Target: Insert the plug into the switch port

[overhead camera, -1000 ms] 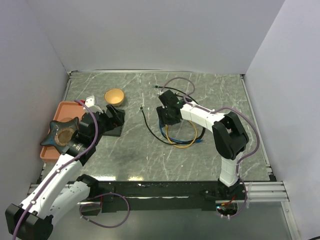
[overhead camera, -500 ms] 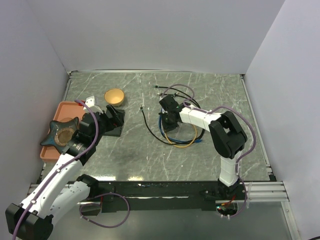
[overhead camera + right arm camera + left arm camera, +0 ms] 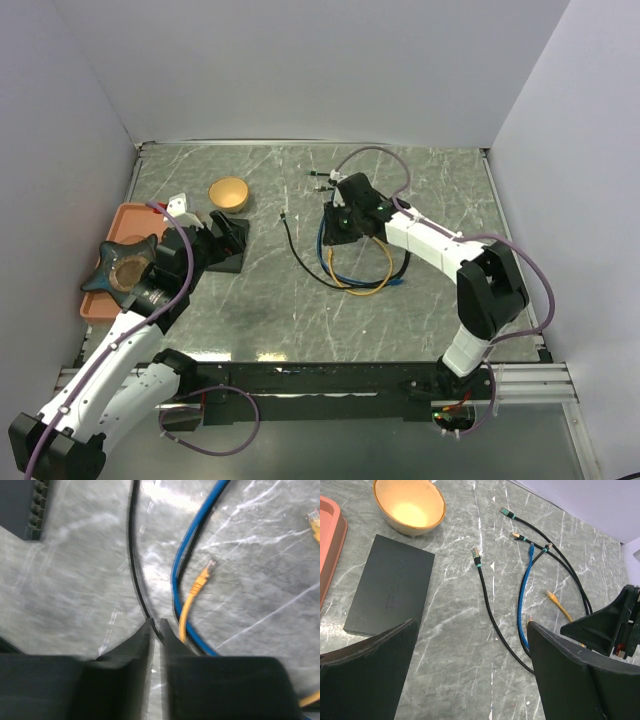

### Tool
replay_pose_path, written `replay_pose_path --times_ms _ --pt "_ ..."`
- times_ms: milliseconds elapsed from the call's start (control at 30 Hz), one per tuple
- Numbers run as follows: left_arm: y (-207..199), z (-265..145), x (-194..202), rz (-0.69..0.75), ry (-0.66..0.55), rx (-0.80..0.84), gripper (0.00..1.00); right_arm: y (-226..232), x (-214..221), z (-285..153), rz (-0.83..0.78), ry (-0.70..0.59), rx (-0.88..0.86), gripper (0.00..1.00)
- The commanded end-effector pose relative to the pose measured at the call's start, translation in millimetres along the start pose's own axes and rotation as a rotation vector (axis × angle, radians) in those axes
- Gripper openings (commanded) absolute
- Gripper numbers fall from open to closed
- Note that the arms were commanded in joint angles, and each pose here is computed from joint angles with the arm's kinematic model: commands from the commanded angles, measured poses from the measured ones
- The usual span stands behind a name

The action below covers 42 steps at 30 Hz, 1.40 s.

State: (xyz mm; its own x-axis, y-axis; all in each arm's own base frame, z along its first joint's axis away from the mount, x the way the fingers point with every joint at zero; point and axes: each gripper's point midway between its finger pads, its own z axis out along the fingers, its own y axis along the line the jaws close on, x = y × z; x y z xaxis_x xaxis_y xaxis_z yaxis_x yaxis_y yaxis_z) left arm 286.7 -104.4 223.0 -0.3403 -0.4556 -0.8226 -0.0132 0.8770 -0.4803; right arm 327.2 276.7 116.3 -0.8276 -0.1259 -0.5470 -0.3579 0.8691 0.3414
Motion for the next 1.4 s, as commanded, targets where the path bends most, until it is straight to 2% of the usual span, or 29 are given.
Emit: replay_pose_path --times_ms 0,100,467,567,633,733,800,867,900,1100,1233,1367 --pt "-7.6 -4.6 -13.4 -0.008 -0.039 0.022 0.96 -7.8 -2.5 3.0 0.000 0.025 0.050 0.48" --pt "-8.5 -5.2 -14.0 -0.009 -0.040 0.026 0.96 -15.4 11.6 17.9 0.025 0.083 0.071 0.54" --pt "-6.4 -5.5 -13.6 -0.007 -0.043 0.019 0.96 -27.3 39.3 58.0 0.065 0.171 0.087 0.50" --pt "-5.7 -4.6 -12.8 -0.004 -0.040 0.015 0.96 -27.5 42.4 65.1 0.070 0.182 0.076 0.43" --pt "-5.2 -3.8 -11.8 -0.002 -0.037 0.013 0.96 -26.7 41.9 68.0 0.078 0.181 0.061 0.30" --pt "-5.2 -3.0 -11.3 0.002 -0.034 0.013 0.96 -27.1 44.3 72.8 0.098 0.193 0.026 0.21" --pt "-4.5 -2.3 -10.4 0.005 -0.030 0.008 0.96 -25.8 42.7 71.4 0.106 0.189 0.002 0.08" --pt "-4.3 -2.4 -10.9 0.006 -0.031 0.007 0.96 -22.9 36.9 64.8 0.096 0.167 -0.007 0.01" --pt "-4.6 -3.0 -12.0 0.005 -0.035 0.008 0.96 -21.4 34.8 61.9 0.093 0.157 -0.012 0.00" --pt "-5.2 -2.1 -11.0 0.004 -0.037 0.014 0.96 17.2 -8.0 7.6 0.026 -0.019 -0.162 0.00" --pt "-4.9 -0.4 -9.8 0.006 -0.029 0.009 0.96 48.3 -47.9 -67.2 -0.024 -0.230 -0.276 0.00" --pt "-5.3 -0.5 -9.5 0.006 -0.028 0.012 0.96 50.8 -78.9 -145.3 -0.018 -0.470 -0.320 0.00"
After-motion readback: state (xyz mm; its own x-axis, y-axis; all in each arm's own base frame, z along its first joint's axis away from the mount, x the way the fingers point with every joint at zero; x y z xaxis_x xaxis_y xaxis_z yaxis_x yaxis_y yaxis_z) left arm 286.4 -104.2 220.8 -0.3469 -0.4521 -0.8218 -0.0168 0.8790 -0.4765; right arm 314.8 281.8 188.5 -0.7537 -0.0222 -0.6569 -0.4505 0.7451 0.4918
